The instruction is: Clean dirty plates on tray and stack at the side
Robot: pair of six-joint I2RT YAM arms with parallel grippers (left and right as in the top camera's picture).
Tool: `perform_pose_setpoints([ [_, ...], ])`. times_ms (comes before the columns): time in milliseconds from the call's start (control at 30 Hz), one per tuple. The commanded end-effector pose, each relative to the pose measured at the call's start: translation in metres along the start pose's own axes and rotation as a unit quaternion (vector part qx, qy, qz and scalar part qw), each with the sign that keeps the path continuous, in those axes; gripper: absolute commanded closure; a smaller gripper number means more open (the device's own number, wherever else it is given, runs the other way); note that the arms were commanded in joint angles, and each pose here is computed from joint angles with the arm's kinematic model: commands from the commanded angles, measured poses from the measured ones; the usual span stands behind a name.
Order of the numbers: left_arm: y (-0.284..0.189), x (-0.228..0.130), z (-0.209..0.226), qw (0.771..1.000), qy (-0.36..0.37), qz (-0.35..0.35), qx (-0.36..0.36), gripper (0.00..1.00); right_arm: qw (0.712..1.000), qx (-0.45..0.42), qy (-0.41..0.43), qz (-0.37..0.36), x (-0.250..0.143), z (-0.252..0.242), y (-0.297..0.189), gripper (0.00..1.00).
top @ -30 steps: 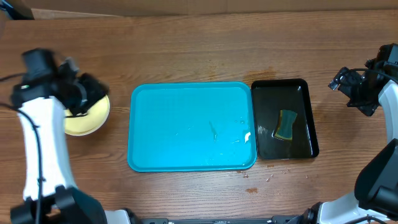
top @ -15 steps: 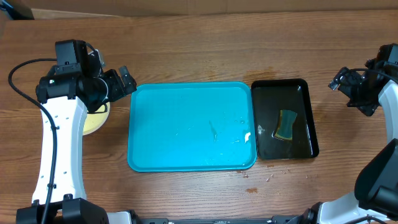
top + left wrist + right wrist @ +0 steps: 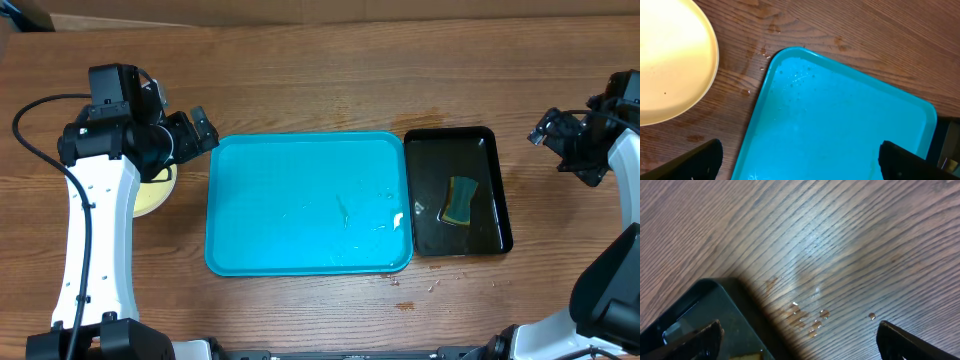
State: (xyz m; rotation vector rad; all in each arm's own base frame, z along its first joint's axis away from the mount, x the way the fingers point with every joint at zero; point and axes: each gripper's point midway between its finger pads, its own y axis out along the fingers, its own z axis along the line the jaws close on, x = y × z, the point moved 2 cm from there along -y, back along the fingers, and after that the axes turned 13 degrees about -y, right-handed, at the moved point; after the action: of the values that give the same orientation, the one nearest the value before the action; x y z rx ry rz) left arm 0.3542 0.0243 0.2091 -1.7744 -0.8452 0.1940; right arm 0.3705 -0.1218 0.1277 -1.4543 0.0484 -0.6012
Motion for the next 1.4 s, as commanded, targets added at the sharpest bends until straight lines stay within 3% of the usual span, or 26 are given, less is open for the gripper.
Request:
perform_pose_setpoints([
  [0, -0.004, 0.002, -0.004, 1.0, 0.003, -0.007, -0.001, 0.0, 0.997, 0.015, -0.025, -0.076, 0.015, 0.022, -0.053, 0.0],
  [133, -0.004, 0.002, -0.004, 1.0, 0.003, -0.008, -0.002, 0.0, 0.986, 0.034, -0.055, -0.155, 0.015, 0.047, -0.114, 0.0],
  [300, -0.004, 0.002, -0.004, 1.0, 0.003, -0.008, -0.002, 0.0, 0.952, 0.085, -0.119, -0.268, -0.011, 0.094, -0.207, 0.0],
  [500, -0.004, 0.002, -0.004, 1.0, 0.003, -0.007, -0.001, 0.0, 0.88, 0.193, -0.212, -0.378, -0.083, 0.142, -0.309, 0.0],
  [700, -0.004, 0.002, -0.004, 1.0, 0.003, -0.007, -0.001, 0.0, 0.807, 0.268, -0.24, -0.467, -0.15, 0.125, -0.385, 0.0],
  [1000, -0.004, 0.002, -0.004, 1.0, 0.003, -0.008, -0.002, 0.0, 0.741, 0.22, -0.252, -0.583, -0.199, 0.072, -0.419, 0.0],
  [1233, -0.004, 0.002, -0.004, 1.0, 0.003, -0.007, -0.001, 0.0, 0.727, 0.188, -0.238, -0.616, -0.194, 0.071, -0.372, 0.0],
  [1367, -0.004, 0.002, -0.004, 1.0, 0.003, -0.007, -0.001, 0.0, 0.695, 0.205, -0.241, -0.646, -0.184, 0.084, -0.341, 0.0],
])
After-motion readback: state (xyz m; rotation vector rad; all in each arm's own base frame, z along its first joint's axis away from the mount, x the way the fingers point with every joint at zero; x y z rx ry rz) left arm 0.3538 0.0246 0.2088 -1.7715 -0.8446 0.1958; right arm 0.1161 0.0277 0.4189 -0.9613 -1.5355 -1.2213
